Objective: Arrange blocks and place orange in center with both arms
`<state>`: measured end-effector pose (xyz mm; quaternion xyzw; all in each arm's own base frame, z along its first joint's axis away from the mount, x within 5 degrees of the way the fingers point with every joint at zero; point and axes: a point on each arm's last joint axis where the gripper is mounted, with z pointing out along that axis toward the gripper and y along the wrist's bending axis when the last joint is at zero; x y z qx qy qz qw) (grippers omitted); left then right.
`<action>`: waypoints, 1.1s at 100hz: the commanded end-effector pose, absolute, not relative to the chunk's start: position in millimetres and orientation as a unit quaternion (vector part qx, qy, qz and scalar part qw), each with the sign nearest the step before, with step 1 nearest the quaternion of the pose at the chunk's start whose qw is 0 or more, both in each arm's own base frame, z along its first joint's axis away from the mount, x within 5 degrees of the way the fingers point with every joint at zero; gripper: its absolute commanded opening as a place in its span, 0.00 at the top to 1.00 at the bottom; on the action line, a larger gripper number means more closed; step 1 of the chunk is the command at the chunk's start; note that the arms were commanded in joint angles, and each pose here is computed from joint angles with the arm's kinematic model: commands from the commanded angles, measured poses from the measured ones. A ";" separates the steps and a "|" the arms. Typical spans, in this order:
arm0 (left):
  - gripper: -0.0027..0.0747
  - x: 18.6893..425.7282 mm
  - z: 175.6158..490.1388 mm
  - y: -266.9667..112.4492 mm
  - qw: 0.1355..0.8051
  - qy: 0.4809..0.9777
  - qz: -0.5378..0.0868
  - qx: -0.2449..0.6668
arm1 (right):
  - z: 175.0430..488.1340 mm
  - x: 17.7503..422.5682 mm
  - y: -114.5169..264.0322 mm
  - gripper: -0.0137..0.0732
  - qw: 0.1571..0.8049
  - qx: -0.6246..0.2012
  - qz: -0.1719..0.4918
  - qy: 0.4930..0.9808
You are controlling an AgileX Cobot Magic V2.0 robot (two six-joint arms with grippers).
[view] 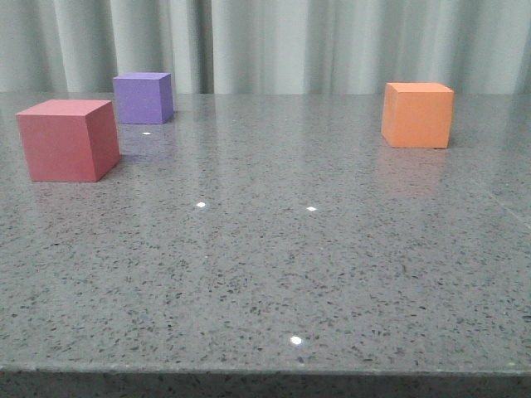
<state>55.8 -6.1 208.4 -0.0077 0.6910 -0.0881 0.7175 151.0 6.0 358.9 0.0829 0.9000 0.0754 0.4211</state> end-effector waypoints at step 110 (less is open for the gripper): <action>0.99 54.3 203.8 -6.3 0.742 0.663 -0.096 -0.010 | 370.3 400.9 72.2 0.11 0.403 0.007 0.106 0.909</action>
